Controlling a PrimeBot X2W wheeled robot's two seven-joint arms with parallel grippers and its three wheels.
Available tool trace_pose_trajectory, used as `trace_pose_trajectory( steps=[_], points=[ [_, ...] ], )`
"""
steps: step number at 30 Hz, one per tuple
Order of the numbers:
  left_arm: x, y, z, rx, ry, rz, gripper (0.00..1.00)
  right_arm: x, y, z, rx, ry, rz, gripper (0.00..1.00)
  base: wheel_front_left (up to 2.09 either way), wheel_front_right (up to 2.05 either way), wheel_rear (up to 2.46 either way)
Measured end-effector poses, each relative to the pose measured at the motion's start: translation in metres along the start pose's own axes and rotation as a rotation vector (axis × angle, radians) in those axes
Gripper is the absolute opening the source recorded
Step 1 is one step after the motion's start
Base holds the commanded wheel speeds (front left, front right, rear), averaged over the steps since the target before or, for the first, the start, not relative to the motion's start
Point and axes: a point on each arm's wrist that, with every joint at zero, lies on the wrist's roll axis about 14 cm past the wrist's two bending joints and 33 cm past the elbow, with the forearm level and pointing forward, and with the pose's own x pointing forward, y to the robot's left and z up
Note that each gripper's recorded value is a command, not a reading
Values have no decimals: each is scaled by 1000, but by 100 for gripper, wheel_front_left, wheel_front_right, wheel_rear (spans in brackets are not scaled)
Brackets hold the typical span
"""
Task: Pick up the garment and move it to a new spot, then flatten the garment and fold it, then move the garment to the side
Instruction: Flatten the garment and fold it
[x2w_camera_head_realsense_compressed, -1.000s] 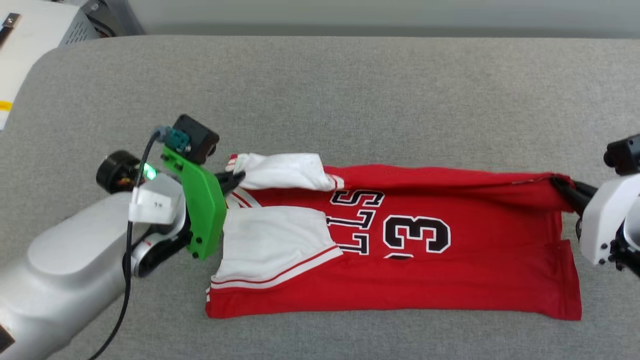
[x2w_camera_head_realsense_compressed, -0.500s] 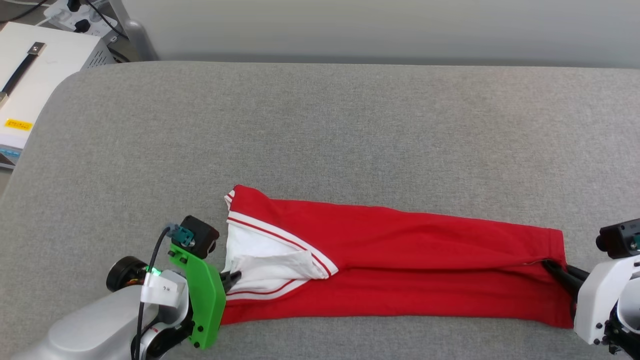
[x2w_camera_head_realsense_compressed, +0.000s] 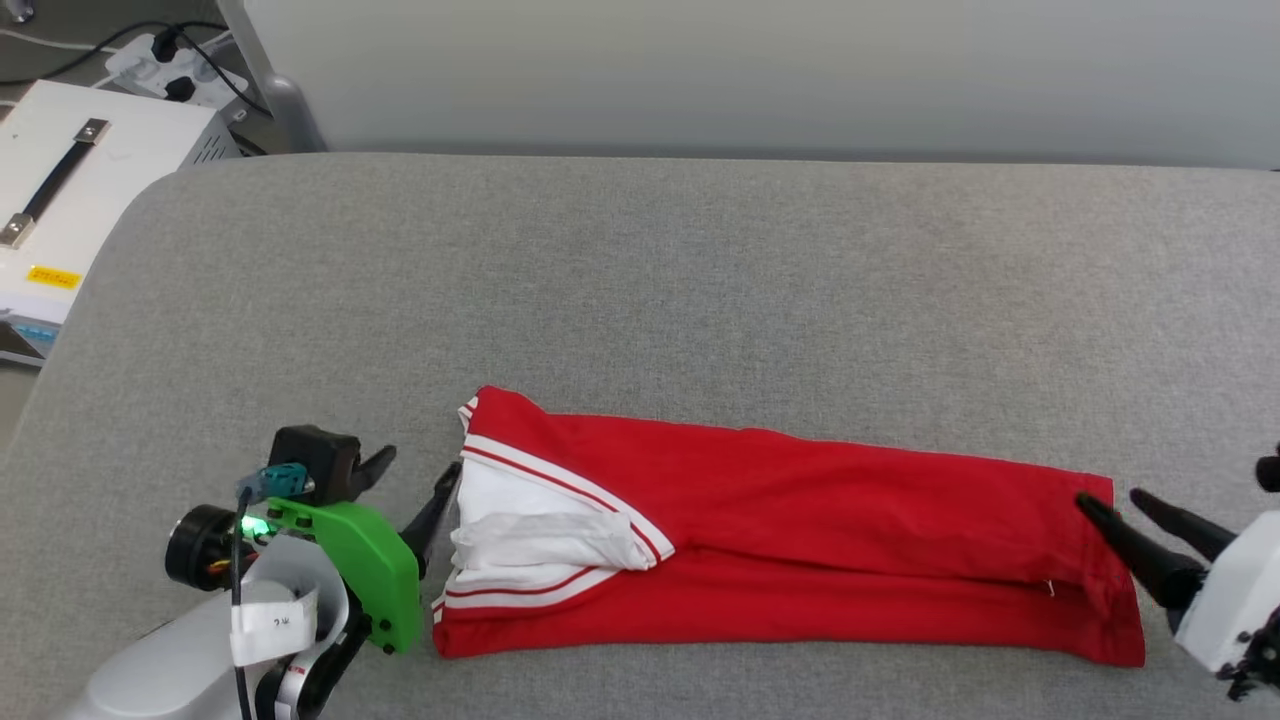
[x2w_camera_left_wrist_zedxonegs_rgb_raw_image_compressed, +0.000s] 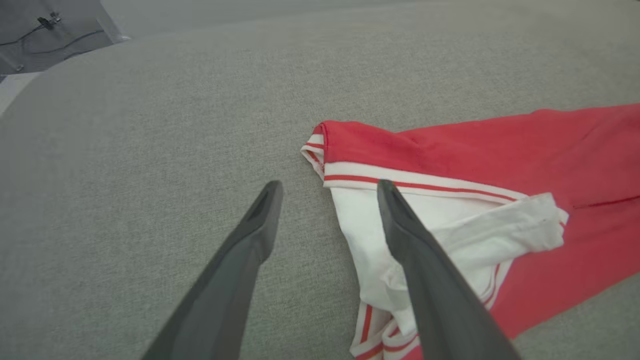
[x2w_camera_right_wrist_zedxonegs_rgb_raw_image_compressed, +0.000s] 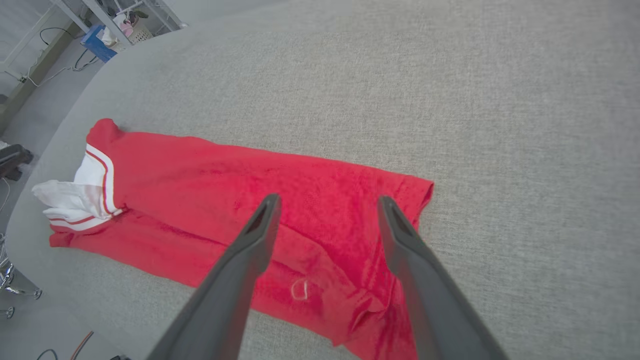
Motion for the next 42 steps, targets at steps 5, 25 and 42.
trace_pose_trajectory(
  steps=[5, 25, 42],
  points=[
    [-9, 9, 26, 27, -133, 79, 100, -17, -18, 32, -13, -72, -45, 100, 0, 0, 0],
    [-40, 44, 57, 74, -419, 415, 100, 17, -46, -35, 179, 270, -103, 100, 0, 0, 0],
    [-55, 38, 39, 89, -445, 475, 100, 43, -19, -72, 159, 421, -35, 0, 0, 0, 0]
  ],
)
